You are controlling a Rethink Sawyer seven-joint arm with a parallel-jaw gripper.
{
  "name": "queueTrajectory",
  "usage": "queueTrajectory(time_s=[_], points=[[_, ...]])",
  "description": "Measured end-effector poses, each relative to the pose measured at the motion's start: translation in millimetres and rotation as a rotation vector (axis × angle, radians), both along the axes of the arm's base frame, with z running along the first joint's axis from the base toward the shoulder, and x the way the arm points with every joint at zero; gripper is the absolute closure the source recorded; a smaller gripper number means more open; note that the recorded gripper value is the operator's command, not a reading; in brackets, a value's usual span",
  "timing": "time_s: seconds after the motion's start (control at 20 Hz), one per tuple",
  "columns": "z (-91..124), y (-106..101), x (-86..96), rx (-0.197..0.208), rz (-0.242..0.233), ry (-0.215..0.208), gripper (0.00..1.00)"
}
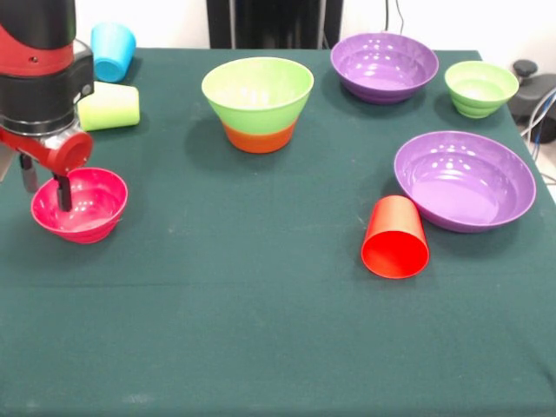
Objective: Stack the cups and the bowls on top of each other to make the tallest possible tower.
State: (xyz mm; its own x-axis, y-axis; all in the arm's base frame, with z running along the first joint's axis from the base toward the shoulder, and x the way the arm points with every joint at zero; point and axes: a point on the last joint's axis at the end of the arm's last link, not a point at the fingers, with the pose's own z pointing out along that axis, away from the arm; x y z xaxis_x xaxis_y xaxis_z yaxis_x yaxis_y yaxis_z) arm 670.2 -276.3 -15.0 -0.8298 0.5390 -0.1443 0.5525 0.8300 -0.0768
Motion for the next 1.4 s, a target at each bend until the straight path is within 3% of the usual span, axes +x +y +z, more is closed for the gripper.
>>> queueTrajectory(time_s=[0.45, 1.1, 1.4], points=[[20.7, -3.3, 2.2, 0.031, -0.029, -0.028, 0.00], [21.0, 1.6, 7.4, 0.046, -0.026, -0.040, 0.00], [6.8, 10.0, 5.4, 0.072, -0.025, -0.030, 0.00]])
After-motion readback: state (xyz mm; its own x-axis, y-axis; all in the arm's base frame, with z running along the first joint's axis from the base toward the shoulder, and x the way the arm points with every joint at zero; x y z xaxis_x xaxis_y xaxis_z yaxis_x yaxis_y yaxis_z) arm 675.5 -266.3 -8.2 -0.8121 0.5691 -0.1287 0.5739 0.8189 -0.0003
